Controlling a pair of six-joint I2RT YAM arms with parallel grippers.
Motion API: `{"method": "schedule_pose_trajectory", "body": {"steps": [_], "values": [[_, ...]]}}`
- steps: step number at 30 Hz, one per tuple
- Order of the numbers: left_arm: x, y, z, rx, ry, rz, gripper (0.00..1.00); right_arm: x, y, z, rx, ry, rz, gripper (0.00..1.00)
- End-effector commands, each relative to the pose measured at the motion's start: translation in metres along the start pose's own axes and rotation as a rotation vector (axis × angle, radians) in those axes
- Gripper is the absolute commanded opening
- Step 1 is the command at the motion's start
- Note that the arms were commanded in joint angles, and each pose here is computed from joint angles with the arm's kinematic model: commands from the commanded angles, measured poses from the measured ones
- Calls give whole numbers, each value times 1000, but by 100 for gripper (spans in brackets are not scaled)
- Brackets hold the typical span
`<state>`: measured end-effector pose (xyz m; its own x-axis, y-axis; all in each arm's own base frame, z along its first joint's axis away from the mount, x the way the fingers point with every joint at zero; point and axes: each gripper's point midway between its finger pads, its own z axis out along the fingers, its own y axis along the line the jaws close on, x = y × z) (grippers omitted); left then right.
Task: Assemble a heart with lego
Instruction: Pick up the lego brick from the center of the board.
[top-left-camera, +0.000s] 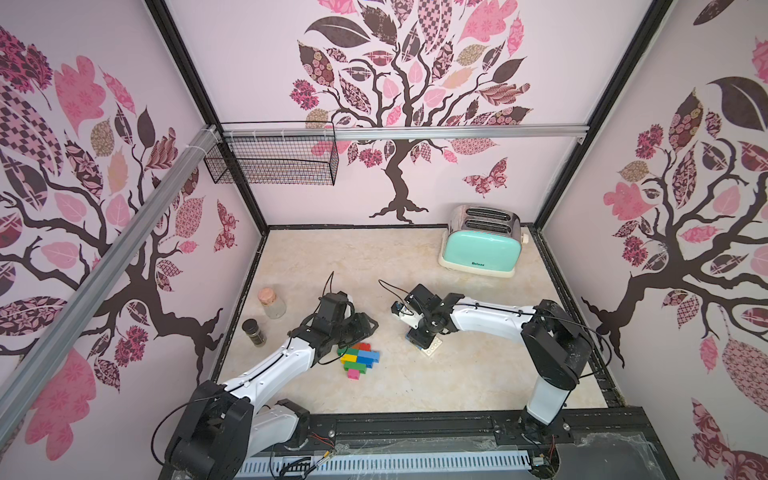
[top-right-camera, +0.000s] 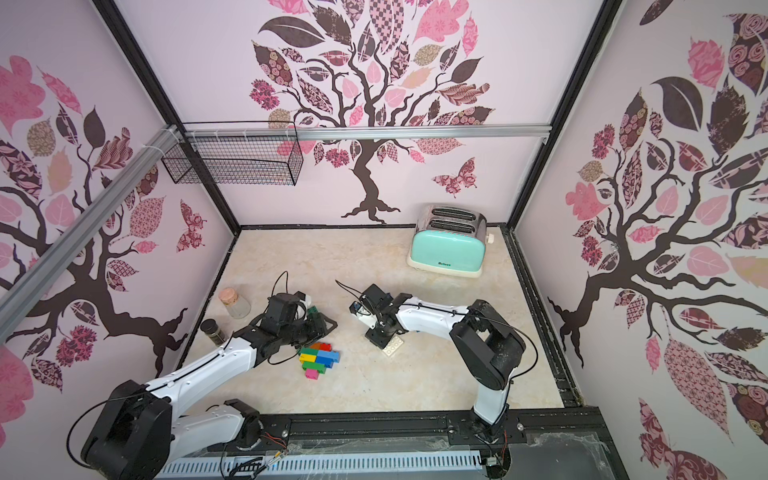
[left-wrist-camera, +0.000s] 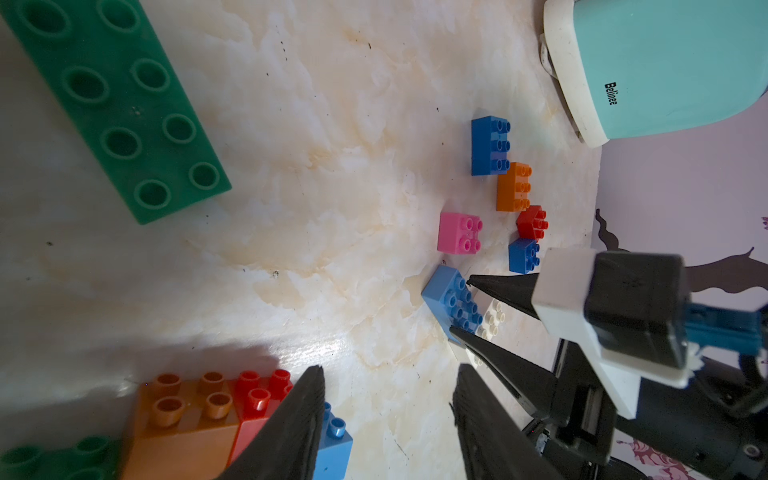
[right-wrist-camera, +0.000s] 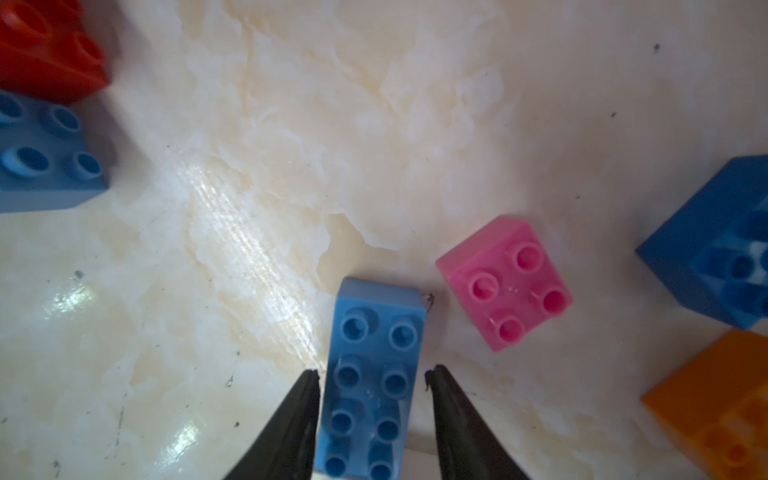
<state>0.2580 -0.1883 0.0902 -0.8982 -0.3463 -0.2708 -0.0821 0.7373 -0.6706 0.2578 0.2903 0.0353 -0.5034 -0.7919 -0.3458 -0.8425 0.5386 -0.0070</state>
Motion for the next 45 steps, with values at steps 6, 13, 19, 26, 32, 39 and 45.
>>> {"method": "schedule_pose_trajectory", "body": {"steps": [6, 13, 19, 26, 32, 39, 45], "values": [[-5, -1, -1, -1, -14, 2, 54, -8, 6, -6, 1, -12, -21, 50], [-4, 0, -1, -2, -13, 2, 54, -2, 8, 3, -16, 25, -20, 49], [-4, 1, 0, -3, -16, -1, 54, -2, 9, 4, -17, 29, -20, 46], [-4, 2, 0, -6, -16, 0, 54, -5, 8, 1, -8, 15, -17, 39], [-4, 2, 0, -7, -18, 0, 54, -11, 7, -4, -4, 6, -3, 29], [-8, 3, -5, -4, -41, 2, 54, -37, -11, -31, 83, -32, 147, 21], [-9, 1, -9, 8, -51, 12, 54, -49, -14, -41, 94, -26, 349, 21]]}}
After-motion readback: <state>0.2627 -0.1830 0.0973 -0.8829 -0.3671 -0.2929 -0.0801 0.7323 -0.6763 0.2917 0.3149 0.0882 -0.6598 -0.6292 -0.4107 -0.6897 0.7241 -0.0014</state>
